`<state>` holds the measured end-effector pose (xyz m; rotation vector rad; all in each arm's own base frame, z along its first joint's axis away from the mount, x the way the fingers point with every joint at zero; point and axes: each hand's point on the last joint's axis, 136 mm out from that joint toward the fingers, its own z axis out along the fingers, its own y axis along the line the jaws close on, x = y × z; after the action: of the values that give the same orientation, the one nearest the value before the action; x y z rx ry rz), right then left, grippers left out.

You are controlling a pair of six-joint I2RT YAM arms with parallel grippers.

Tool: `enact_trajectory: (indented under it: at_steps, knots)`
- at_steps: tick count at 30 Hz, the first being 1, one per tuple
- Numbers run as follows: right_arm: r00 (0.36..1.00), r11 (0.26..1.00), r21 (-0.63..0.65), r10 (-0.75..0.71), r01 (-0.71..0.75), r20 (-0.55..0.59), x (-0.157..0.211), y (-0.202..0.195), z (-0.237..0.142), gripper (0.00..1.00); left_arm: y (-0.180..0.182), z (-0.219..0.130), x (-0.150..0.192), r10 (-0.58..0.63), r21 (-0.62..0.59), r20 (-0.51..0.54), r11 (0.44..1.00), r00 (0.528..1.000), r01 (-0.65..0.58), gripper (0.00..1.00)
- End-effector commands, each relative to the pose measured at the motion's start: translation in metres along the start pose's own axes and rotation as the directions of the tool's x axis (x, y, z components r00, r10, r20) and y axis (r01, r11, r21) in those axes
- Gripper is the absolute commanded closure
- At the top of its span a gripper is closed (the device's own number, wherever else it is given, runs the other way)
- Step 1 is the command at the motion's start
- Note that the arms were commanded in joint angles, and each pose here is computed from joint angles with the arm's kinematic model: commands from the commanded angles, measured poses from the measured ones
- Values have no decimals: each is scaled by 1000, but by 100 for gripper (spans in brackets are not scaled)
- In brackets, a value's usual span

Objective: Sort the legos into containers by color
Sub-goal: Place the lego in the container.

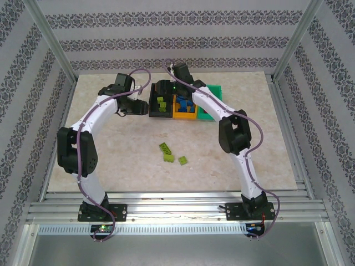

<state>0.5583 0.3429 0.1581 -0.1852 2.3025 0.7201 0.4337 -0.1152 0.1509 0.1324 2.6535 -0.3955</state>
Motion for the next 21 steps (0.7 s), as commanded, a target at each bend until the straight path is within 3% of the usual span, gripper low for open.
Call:
enact_trajectory:
  at_steps: [1,13,21]
  knots:
    - [1000,1000,12,28,-28,1,-10,-4,-6,25,-2,-11,-9,-25,41,27,999,999,24,45]
    - [1000,1000,-22,-1,0,-13,-2,8,-34,22,3,-17,-19,-122,147,54,983,991,113,44]
    - [992,994,-57,-97,93,-77,45,30,-72,23,5,-19,-19,-115,137,63,985,991,105,44]
